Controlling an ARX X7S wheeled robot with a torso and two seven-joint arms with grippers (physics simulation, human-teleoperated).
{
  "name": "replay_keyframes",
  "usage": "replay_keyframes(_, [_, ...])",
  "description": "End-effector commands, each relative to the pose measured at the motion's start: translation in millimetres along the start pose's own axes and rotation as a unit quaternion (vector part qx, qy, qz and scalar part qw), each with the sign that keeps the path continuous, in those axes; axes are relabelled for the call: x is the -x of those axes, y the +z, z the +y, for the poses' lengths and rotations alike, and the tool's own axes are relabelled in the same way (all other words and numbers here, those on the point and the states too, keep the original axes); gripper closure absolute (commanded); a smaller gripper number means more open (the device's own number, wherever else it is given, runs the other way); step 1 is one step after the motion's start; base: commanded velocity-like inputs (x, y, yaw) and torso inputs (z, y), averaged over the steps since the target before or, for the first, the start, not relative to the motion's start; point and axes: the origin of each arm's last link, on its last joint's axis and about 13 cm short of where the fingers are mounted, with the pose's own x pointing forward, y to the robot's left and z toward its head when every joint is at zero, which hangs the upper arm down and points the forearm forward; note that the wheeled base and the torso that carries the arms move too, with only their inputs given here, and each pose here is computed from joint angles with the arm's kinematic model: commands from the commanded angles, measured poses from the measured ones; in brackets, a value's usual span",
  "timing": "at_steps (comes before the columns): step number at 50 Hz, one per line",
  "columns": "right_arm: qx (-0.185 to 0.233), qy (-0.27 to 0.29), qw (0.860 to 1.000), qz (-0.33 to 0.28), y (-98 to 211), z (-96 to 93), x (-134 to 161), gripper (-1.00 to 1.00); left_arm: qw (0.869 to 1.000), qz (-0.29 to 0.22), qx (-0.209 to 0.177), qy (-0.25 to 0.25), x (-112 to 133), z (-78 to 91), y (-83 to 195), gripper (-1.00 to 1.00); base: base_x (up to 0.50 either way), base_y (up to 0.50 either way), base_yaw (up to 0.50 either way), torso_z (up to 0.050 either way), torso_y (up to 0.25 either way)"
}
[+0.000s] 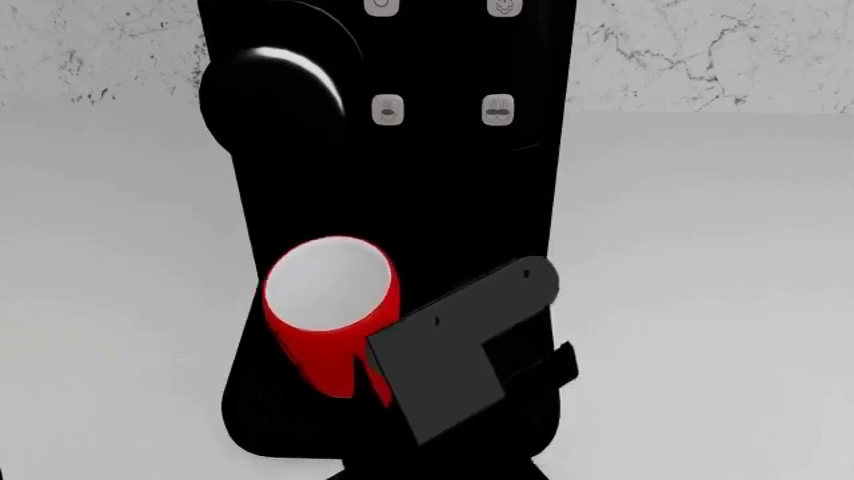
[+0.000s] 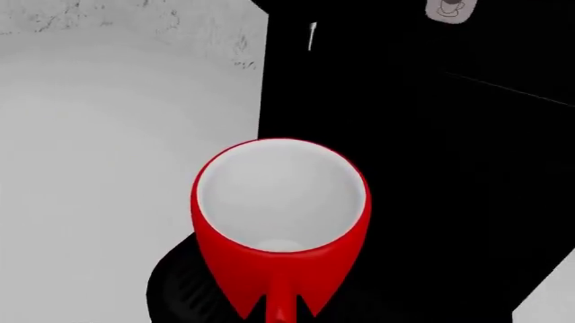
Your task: Pick the mug from under the coffee machine dispenser and place it on the counter.
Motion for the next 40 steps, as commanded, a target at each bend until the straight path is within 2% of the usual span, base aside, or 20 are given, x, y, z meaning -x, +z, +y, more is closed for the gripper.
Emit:
replay_keyframes(1, [-0.001, -0.041, 0.999, -0.029, 3.6, -8.0, 26.0, 1.00, 1.000, 0.001, 0.000, 0.000, 0.2, 0.0, -0.6, -1.00, 0.00, 0.00, 0.00, 0.000, 0.000])
replay_keyframes(15, [-0.020, -0.124, 0.992, -0.033, -1.3, -26.2, 65.0, 1.00, 1.000, 0.004, 0.003, 0.002, 0.6, -1.1, -2.0, -1.00, 0.00, 0.00, 0.00, 0.000, 0.000])
replay_keyframes(30, [-0.044, -0.203, 0.977, -0.051, -2.8, -43.2, 91.3, 1.00, 1.000, 0.005, 0.002, 0.002, 0.3, 0.1, -3.7, -1.00, 0.00, 0.00, 0.00, 0.000, 0.001])
replay_keyframes(40, [-0.049, -0.266, 0.961, -0.053, -5.9, -59.7, 108.2, 1.00, 1.000, 0.005, 0.001, 0.003, 0.1, 0.5, -3.5, -1.00, 0.00, 0.00, 0.00, 0.000, 0.001])
